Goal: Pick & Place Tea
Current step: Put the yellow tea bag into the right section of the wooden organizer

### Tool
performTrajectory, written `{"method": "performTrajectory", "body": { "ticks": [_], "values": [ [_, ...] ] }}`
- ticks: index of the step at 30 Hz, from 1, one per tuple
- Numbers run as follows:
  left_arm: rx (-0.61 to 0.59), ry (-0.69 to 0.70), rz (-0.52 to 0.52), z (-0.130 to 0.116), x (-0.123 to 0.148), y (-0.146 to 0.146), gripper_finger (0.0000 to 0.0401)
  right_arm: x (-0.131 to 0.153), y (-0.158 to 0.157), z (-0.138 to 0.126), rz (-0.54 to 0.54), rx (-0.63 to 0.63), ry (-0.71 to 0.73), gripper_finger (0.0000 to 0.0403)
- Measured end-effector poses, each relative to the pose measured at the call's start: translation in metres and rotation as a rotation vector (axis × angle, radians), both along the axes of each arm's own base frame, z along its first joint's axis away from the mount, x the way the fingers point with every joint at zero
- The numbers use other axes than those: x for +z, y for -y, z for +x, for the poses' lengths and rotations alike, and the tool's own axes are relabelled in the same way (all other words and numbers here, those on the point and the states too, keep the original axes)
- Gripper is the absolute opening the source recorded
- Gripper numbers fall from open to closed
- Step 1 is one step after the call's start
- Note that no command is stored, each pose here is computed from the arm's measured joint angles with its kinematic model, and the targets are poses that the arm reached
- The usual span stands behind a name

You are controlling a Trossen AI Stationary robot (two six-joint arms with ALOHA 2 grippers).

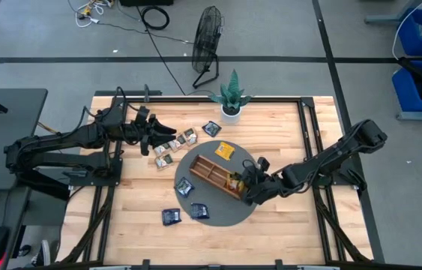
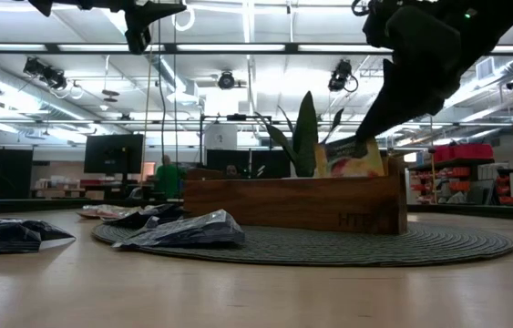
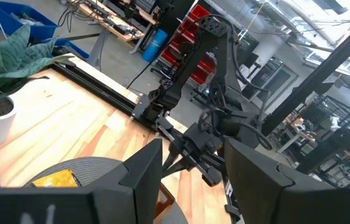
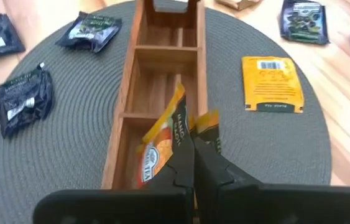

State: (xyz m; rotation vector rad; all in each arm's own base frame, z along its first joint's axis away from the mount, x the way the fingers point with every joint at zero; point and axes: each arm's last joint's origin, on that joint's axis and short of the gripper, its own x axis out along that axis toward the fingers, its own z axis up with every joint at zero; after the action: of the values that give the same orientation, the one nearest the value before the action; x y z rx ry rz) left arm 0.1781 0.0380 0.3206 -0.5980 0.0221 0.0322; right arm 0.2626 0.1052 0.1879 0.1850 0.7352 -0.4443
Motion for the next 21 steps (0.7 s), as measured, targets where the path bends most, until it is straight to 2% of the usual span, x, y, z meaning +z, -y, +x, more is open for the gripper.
{"method": "performTrajectory", "body": {
  "ticks": [11,21],
  "values": [
    [0.027,-0.002,0.000,0.000,0.000,-0.001,0.0179,-0.010,-0.014,-0.002,0.023,-0.013,-0.003,0.0009],
    [0.030,-0.002,0.001,0.000,0.000,-0.001,0.0179,0.008,-0.011,-0.007,0.130,-0.082,0.088,0.0098]
  ]
}}
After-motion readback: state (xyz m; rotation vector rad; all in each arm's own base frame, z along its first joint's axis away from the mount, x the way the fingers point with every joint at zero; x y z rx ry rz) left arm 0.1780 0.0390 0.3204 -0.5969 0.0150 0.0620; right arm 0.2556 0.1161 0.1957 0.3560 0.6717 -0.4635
